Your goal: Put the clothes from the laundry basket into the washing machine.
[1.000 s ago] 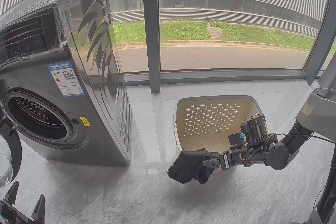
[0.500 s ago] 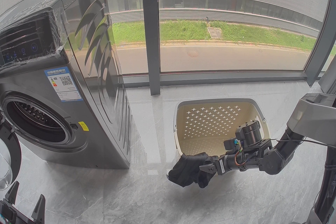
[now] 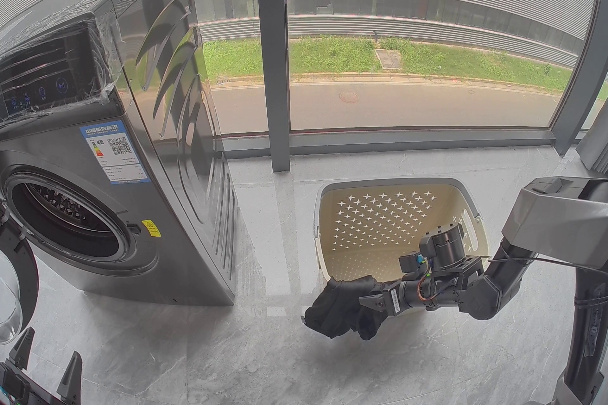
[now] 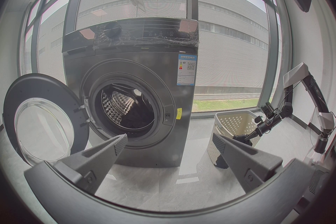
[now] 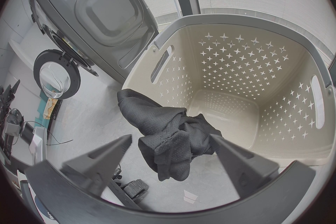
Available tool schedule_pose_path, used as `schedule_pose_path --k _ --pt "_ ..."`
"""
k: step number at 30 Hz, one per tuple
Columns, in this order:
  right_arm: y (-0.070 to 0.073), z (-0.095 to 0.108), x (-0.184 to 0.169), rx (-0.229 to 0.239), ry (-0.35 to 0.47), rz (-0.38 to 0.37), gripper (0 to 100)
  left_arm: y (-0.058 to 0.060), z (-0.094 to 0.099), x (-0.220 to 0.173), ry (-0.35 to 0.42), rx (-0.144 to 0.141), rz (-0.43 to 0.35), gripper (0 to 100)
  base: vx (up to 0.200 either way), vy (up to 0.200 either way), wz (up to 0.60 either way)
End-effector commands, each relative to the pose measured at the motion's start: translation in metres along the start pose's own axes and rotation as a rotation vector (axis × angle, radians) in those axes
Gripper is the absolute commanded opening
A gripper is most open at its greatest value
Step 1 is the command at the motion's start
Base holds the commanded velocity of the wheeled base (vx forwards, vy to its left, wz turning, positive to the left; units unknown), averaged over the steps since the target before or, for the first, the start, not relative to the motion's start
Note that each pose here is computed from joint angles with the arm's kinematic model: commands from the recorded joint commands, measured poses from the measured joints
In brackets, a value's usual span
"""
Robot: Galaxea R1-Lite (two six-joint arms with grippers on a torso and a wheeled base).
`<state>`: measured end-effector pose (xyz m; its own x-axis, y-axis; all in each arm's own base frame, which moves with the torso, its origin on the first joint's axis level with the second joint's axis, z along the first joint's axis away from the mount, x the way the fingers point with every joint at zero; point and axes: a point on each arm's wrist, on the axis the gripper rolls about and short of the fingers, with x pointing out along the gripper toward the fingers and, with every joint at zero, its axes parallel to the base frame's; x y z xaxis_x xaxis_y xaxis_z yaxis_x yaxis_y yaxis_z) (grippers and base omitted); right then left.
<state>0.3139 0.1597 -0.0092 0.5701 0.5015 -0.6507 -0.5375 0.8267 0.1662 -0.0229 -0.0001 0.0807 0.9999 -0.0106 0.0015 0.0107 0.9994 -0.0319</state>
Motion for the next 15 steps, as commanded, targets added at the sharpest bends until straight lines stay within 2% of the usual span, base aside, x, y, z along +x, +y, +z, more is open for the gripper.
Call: schedule_pose_path --k 1,15 --pt "0.0002 -0.0008 0.0028 -0.003 -0.01 0.003 0 0.0001 -0.0048 0.0001 0.001 0.0 0.0 100 0.0 0.0 0.0" --pt "0.0019 0.0034 -0.0015 -0.014 -0.075 0.01 0 0.0002 -0.005 0.0001 0.003 -0.003 0.002 100 0.0 0.0 0.0"
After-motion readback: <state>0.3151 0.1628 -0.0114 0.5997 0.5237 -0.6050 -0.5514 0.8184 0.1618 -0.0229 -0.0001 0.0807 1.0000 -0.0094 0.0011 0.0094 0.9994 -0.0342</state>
